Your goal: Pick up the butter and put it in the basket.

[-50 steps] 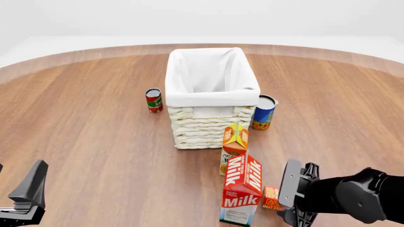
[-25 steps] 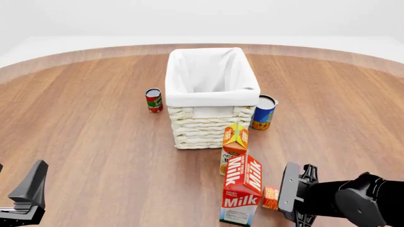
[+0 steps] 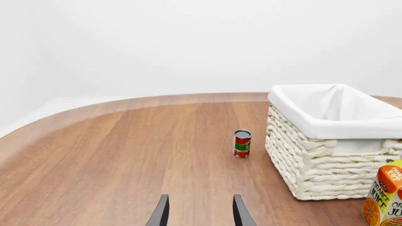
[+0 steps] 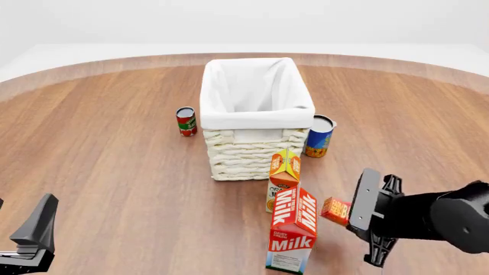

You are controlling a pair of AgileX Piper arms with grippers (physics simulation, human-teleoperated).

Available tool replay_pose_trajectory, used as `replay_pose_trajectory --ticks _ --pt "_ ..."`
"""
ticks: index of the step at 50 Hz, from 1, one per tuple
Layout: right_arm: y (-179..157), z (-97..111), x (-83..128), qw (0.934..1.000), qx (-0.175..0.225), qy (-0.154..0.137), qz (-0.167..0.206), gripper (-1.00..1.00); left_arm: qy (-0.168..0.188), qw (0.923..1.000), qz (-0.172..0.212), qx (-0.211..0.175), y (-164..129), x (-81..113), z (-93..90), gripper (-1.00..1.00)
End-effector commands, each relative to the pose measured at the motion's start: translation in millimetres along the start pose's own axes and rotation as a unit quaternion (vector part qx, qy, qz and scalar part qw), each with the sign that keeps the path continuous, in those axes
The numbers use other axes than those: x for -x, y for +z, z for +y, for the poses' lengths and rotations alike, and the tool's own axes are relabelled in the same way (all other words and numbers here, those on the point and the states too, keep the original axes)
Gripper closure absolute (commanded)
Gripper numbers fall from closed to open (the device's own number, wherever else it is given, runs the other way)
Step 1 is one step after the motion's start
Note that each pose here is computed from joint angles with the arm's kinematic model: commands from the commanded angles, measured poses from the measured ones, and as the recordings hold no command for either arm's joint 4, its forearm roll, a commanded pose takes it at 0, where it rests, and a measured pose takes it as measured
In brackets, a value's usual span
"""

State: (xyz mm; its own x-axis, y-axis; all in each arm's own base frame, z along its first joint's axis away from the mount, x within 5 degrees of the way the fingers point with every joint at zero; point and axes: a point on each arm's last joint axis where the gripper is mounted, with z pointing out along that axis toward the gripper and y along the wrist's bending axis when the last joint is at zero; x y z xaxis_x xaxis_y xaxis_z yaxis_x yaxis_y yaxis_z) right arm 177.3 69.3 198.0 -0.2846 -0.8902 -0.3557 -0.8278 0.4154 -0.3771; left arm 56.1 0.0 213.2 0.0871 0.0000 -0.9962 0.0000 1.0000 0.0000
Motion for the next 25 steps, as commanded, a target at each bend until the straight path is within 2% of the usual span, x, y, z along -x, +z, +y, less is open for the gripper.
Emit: replay_pose_trajectory --ticks 1,2,9,10,11,13,15,16,17,20,23,24,25 --pt "-52 -19 11 0.9989 -0.037 0.016 -0.025 1.0 0.0 1.0 0.0 0.0 0 0.0 0.0 -1.0" --pt "-68 -21 14 0.9982 -0.044 0.019 -0.035 1.0 0.0 1.0 0.0 0.0 0 0.0 0.0 -1.0" --pt "-106 -20 21 0.9955 -0.062 0.023 -0.067 1.0 0.0 1.0 0.0 0.0 0 0.0 0.0 -1.0" --pt "-124 -23 27 0.9925 -0.074 0.036 -0.091 1.0 0.0 1.0 0.0 0.0 0 0.0 0.0 -1.0" --pt "-136 -21 30 0.9908 -0.078 0.033 -0.106 1.0 0.0 1.0 0.0 0.0 0 0.0 0.0 -1.0" --pt "-157 -20 37 0.9861 -0.081 0.048 -0.137 1.0 0.0 1.0 0.0 0.0 0 0.0 0.0 -1.0" --pt "-163 -17 36 0.9853 -0.08 0.047 -0.144 1.0 0.0 1.0 0.0 0.0 0 0.0 0.0 -1.0" --pt "-162 -14 32 0.9859 -0.082 0.034 -0.142 1.0 0.0 1.0 0.0 0.0 0 0.0 0.0 -1.0" --pt "-165 -15 33 0.9848 -0.086 0.037 -0.146 1.0 0.0 1.0 0.0 0.0 0 0.0 0.0 -1.0" --pt "-185 -16 38 0.9779 -0.096 0.046 -0.18 1.0 0.0 1.0 0.0 0.0 0 0.0 0.0 -1.0" --pt "-210 -25 47 0.9635 -0.124 0.068 -0.227 1.0 0.0 1.0 0.0 0.0 0 0.0 0.0 -1.0" --pt "-214 -24 48 0.9621 -0.121 0.068 -0.235 1.0 0.0 1.0 0.0 0.0 0 0.0 0.0 -1.0" --pt "-222 -21 48 0.9575 -0.121 0.066 -0.253 1.0 0.0 1.0 0.0 0.0 0 0.0 0.0 -1.0"
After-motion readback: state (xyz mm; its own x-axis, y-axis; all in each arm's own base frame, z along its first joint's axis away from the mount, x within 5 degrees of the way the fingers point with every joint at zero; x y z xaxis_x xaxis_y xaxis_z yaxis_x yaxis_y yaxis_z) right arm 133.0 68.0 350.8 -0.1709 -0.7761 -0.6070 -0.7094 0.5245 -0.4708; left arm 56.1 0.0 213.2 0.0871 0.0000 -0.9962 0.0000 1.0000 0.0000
